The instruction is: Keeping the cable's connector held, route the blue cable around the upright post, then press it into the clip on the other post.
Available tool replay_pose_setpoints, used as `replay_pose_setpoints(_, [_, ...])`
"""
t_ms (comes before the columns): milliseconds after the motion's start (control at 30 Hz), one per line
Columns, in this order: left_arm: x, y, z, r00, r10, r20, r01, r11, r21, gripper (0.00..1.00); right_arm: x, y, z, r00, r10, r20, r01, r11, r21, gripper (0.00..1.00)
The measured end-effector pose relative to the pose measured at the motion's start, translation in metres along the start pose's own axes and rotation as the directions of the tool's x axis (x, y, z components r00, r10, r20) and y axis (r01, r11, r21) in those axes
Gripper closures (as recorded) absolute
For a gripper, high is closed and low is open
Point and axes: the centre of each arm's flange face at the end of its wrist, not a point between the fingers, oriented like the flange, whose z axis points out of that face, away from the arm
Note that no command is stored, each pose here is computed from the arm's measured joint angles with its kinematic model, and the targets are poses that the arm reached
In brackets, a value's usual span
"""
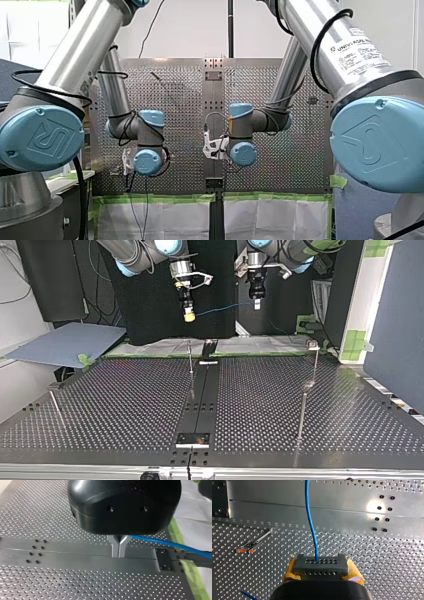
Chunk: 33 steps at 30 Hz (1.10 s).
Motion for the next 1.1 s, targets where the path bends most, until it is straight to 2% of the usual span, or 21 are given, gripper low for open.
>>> replay_pose_setpoints(1100, [0.0017,0.0006,-0.0007,1.0000,0.005,-0.008,-0.005,1.0000,0.000,1.00,0.0000,0.0000,0.0000,1.0000,0.000,0.000,0.000,1.0000,0.000,1.00])
